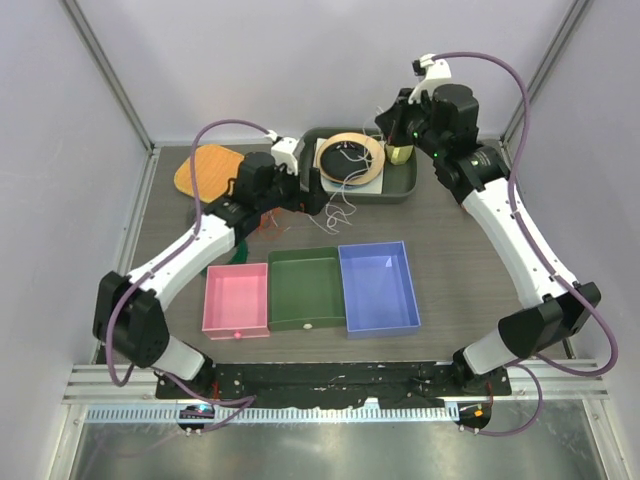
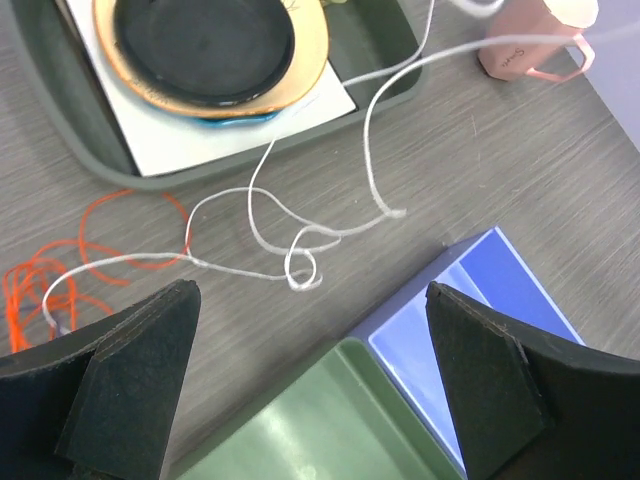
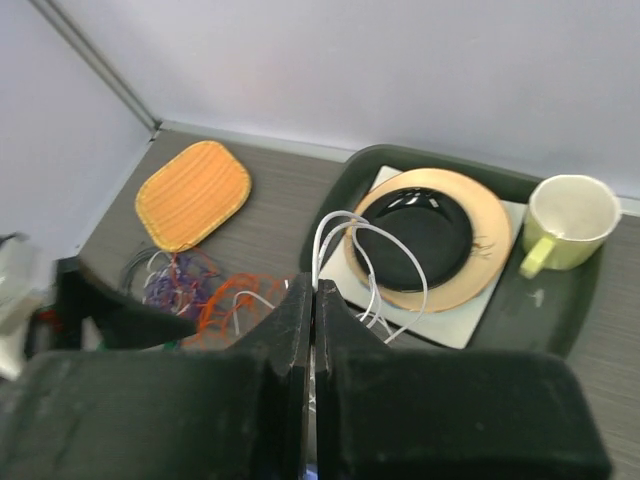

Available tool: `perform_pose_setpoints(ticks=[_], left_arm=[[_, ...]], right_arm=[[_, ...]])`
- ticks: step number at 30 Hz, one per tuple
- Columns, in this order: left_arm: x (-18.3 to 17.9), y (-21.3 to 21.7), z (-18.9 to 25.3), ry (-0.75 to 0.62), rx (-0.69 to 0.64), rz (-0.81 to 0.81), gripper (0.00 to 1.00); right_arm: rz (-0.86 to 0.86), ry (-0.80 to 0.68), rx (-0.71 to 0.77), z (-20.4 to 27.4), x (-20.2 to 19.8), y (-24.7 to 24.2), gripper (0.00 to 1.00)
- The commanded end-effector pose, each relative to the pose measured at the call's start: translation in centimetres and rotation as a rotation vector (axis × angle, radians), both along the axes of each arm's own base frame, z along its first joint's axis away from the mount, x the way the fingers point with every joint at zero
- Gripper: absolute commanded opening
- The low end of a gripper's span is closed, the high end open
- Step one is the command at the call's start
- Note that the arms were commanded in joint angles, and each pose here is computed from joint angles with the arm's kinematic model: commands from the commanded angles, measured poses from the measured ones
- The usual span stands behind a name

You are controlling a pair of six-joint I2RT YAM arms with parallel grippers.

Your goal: Untangle the cables

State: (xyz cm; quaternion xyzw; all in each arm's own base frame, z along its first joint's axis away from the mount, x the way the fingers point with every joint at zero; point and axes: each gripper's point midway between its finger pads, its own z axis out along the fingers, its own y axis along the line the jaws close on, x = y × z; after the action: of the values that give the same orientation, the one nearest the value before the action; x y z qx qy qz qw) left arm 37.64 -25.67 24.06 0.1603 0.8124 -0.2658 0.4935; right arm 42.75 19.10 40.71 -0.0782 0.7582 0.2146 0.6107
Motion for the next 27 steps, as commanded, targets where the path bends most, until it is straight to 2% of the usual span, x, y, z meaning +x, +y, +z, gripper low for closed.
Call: perform_pose_setpoints(ticks=[1,5,6,8,9,10,11,13,15,16,17,19,22,24,25,26,27], left_arm=[[2.7,-3.3,2.0,-0.083,-0.051,-0.114,1.0],[4.1,-5.7,-0.9,-0.019,-0.04,-0.162,1.0],[4.5,-6.1,-0.4,-0.023,-0.048,-0.162,1.0],[5.0,-6.1,-1.4,0.006,-0.032,-0.149,0.91],[5.5,-6.2,-1.6,0.018,-0.036,-0.127,0.46],[5.5,-6.0,-1.9,0.029,-0.031,-0.113,0.17],[5.9,-5.5,-2.0,0.03,-0.023,-0.078,0.0],[5.6,-4.5,-1.4,0.011,-0.031,-0.028,0.0],[5.5,-2.5,-2.1,-0.001,-0.009,0.075,0.0],[5.0,-1.3,-0.4,-0.029,-0.031,0.126,0.0],[4.9,0.7,-1.1,-0.033,-0.004,0.221,0.0],[4.1,3.2,1.3,-0.085,-0.016,0.322,0.0],[3.4,7.2,2.5,-0.093,0.008,0.511,0.0],[3.2,9.2,3.4,-0.096,0.025,0.594,0.0],[3.2,9.6,3.9,-0.104,0.023,0.609,0.0],[3.1,9.9,4.7,-0.123,0.02,0.61,0.0],[3.2,10.1,5.3,-0.138,0.002,0.614,0.0]], right_arm=[[0.058,-0.028,0.095,2.8,-1.2,2.9,0.01],[0.084,-0.045,0.115,3.8,-1.7,4.0,0.01],[0.087,-0.057,0.125,4.3,-1.7,4.1,0.01],[0.093,-0.059,0.128,4.3,-1.5,4.4,0.01],[0.103,-0.066,0.131,4.5,-1.5,4.6,0.01],[0.105,-0.067,0.128,4.3,-1.3,4.7,0.01],[0.1,-0.059,0.121,3.8,-0.9,4.9,0.01],[0.055,-0.049,0.101,3.1,0.0,4.3,0.01],[0.035,-0.003,0.073,1.0,1.0,4.5,0.01],[0.029,0.016,0.055,-0.1,1.3,4.5,0.01],[0.018,0.034,0.042,-1.0,1.7,4.5,0.01],[-0.018,0.08,-0.002,-4.3,2.7,4.1,0.05],[-0.091,0.128,-0.083,-8.6,3.8,3.0,0.07],[-0.088,0.152,-0.143,-11.4,3.8,2.7,0.2],[-0.076,0.153,-0.152,-11.9,3.6,2.7,0.3],[-0.068,0.156,-0.157,-12.5,3.5,2.7,0.45],[-0.031,0.149,-0.168,-13.5,3.2,3.1,0.53]])
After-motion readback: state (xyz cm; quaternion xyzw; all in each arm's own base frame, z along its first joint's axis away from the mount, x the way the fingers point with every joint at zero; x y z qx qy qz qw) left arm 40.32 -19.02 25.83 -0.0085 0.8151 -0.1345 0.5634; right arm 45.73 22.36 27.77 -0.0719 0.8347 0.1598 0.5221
